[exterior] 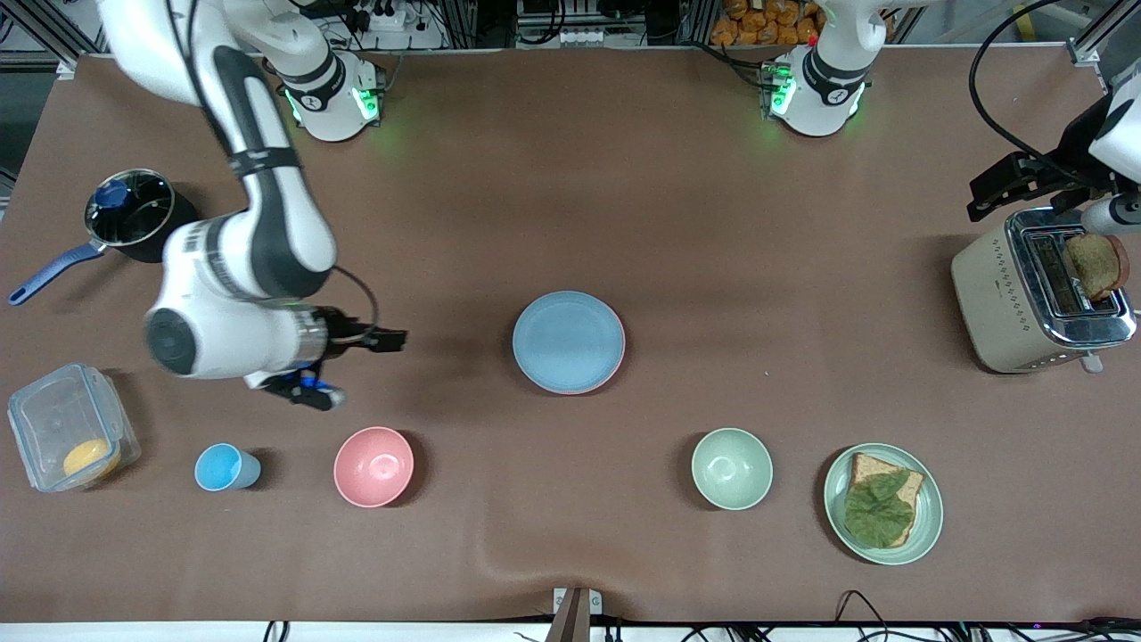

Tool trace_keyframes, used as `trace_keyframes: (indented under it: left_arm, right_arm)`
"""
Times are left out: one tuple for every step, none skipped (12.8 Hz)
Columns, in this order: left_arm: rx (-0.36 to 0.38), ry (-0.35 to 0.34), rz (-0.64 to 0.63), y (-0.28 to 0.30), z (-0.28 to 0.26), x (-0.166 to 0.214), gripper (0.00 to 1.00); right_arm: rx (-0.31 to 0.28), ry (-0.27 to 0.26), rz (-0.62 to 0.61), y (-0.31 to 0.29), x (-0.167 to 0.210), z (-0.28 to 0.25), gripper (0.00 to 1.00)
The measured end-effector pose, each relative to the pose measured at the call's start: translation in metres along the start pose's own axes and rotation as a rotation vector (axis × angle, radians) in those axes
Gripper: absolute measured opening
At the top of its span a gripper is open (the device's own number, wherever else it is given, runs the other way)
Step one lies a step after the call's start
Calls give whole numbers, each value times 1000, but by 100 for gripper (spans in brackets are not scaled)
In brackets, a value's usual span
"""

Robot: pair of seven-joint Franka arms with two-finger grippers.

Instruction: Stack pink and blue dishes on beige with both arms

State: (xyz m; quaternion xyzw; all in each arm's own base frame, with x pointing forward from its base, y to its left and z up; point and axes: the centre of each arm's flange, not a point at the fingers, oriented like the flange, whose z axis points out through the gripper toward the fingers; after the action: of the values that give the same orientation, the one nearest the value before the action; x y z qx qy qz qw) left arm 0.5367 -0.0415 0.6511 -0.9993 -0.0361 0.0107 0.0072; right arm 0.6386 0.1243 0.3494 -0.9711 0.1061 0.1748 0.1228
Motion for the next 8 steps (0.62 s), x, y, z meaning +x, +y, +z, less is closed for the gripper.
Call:
trace_keyframes:
  left_arm:
    - [0, 2, -3, -1, -1, 0, 100]
    - [0, 2, -6, -3, -1, 0, 100]
    - [0, 1, -12, -7, -1, 0, 100]
    - [-1, 2, -22, -12, -1, 1, 100]
    - [-2, 5, -31, -17, -2, 2, 100]
    - [-3, 8, -34, -19, -4, 2, 100]
    - [-3, 10, -34, -19, -5, 2, 100]
    - [-4, 9, -32, -18, -5, 2, 100]
  right_arm:
    - [-7, 18, -43, 27, 6, -19, 100]
    - [-41, 34, -86, 51, 6, -39, 100]
    - [-101, 51, -132, 67, 0, -61, 100]
    - [-169, 74, -173, 74, -12, -85, 100]
    - [-214, 102, -206, 76, -25, -109, 100]
    - [-232, 134, -236, 76, -40, -132, 100]
    - [-232, 164, -261, 76, -53, -152, 100]
    - [-224, 189, -276, 75, -65, -168, 100]
